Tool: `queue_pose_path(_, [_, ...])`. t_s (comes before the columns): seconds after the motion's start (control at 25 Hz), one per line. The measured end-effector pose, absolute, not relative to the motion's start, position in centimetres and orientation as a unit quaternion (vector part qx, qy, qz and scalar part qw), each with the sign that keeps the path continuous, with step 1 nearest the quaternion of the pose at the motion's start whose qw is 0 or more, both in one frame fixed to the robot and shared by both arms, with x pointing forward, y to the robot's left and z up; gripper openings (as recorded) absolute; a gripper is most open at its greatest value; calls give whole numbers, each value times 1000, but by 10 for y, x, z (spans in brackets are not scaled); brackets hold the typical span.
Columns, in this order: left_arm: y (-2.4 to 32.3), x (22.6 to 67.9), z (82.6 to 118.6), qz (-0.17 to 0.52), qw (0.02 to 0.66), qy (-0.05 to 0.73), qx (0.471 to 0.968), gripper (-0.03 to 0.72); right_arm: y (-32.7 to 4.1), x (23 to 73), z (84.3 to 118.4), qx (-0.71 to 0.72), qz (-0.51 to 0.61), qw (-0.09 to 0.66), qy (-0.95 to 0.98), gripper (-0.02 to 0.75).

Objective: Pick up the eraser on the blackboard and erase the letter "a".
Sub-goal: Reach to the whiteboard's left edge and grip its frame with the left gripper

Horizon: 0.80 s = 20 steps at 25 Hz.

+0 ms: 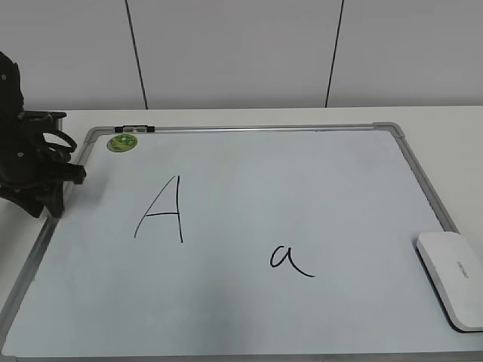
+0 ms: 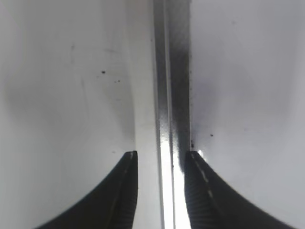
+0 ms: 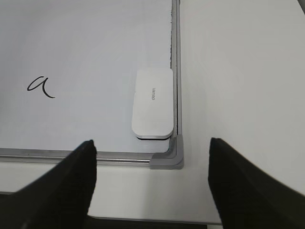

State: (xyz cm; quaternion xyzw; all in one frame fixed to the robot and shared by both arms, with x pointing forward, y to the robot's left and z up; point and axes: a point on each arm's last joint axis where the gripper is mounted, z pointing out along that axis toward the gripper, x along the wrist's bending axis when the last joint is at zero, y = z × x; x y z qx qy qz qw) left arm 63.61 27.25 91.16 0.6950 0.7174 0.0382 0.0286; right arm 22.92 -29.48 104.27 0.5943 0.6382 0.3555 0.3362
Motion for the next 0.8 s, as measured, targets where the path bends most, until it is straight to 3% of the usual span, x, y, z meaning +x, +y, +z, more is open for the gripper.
queue_pose_path(0.8, [279,638,907,26,41,720,693,236,-295,229,1043,594,356,336,638,545])
